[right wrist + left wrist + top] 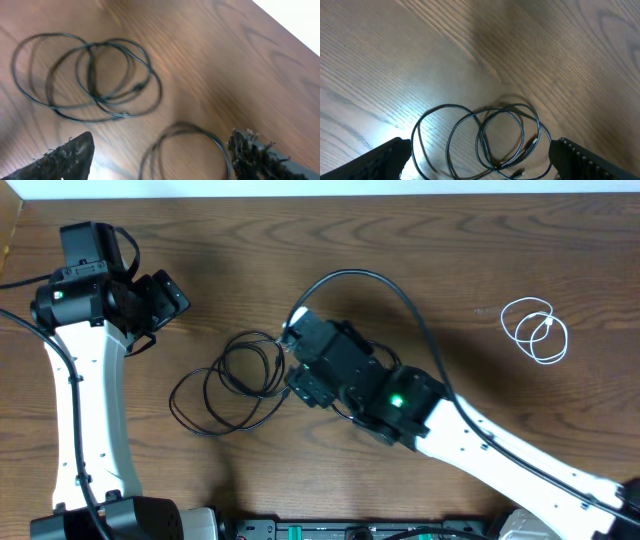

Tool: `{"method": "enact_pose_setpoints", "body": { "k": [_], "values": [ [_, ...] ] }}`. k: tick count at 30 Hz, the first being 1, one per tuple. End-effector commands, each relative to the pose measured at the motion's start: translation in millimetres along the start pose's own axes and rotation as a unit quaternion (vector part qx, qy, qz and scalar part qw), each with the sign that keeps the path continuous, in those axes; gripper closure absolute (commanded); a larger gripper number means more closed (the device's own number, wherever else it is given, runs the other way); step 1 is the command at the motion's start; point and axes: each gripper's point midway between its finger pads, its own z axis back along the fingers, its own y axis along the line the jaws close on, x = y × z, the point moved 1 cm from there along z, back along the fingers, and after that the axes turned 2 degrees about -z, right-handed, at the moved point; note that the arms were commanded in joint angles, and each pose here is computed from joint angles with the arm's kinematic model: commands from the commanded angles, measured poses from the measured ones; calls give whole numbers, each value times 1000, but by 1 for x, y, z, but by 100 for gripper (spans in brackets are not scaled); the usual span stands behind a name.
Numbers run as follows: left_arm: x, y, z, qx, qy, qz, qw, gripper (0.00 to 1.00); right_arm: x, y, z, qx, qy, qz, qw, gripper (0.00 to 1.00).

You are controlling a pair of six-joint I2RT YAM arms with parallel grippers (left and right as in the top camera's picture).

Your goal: Untangle cables

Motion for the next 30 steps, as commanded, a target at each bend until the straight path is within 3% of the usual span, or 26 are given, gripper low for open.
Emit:
{"method": "enact_pose_setpoints", "body": {
  "k": [1,3,7,9,18,30],
  "values": [
    [-2,4,-2,9,3,6,1000,7,4,28,-19,73,-4,47,996,23],
    [-2,4,-2,9,3,6,1000,7,5,44,-41,107,-10,58,993,32],
    [-2,4,-2,9,3,5,1000,6,-3,63,-72,141,-2,59,988,33],
    [-2,4,-2,9,3,6,1000,7,-9,69,-87,151,4,59,987,30],
    [-2,4,-2,9,3,6,1000,7,-50,84,-157,156,41,62,985,2],
    [-2,4,-2,9,3,6,1000,7,-115,102,-211,184,107,62,975,4]
  ]
}}
